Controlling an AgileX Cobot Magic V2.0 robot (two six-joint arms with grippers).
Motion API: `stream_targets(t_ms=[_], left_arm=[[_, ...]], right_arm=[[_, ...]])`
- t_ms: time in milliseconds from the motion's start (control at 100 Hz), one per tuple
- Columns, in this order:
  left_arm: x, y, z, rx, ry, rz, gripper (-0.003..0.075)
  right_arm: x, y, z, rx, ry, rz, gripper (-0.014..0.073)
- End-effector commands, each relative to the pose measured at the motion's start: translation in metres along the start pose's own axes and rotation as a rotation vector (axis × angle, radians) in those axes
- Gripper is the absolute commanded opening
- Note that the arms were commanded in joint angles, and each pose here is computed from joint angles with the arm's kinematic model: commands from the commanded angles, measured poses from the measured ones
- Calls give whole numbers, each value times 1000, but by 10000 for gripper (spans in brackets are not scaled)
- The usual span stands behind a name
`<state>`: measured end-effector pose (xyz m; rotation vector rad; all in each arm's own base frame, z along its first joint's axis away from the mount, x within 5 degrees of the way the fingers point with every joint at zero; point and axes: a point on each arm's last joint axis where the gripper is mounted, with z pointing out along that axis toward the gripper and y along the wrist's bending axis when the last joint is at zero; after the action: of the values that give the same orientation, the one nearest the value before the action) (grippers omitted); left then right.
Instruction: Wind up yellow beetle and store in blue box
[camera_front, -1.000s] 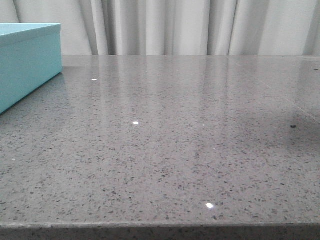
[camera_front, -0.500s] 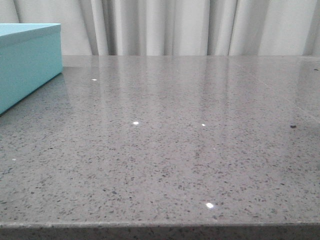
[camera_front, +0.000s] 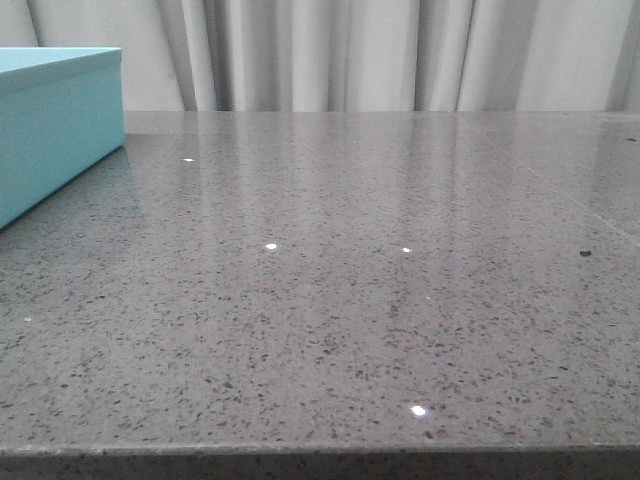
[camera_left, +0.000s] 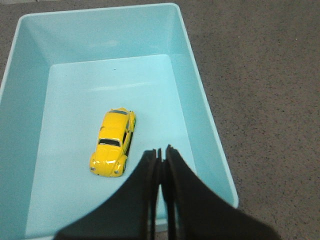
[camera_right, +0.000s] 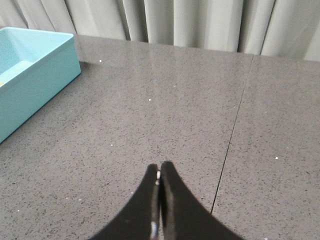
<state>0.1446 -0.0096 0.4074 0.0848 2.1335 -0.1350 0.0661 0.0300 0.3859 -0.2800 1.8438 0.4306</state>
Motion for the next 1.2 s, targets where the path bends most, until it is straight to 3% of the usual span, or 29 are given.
stream_targets(t_ms=[0, 270, 550, 1190], left_arm=[[9, -4, -14, 13, -146, -23, -19], [82, -12, -33, 52, -218, -61, -18], [130, -15, -44, 60, -290, -53, -18], [139, -16, -49, 64, -309, -47, -18]], right_arm=[[-4, -1, -11, -21, -131, -35, -64], [36, -11, -19, -19, -146, -44, -64], [66, -17, -25, -39, -204, -44, -64], [72, -18, -26, -36, -200, -43, -64]])
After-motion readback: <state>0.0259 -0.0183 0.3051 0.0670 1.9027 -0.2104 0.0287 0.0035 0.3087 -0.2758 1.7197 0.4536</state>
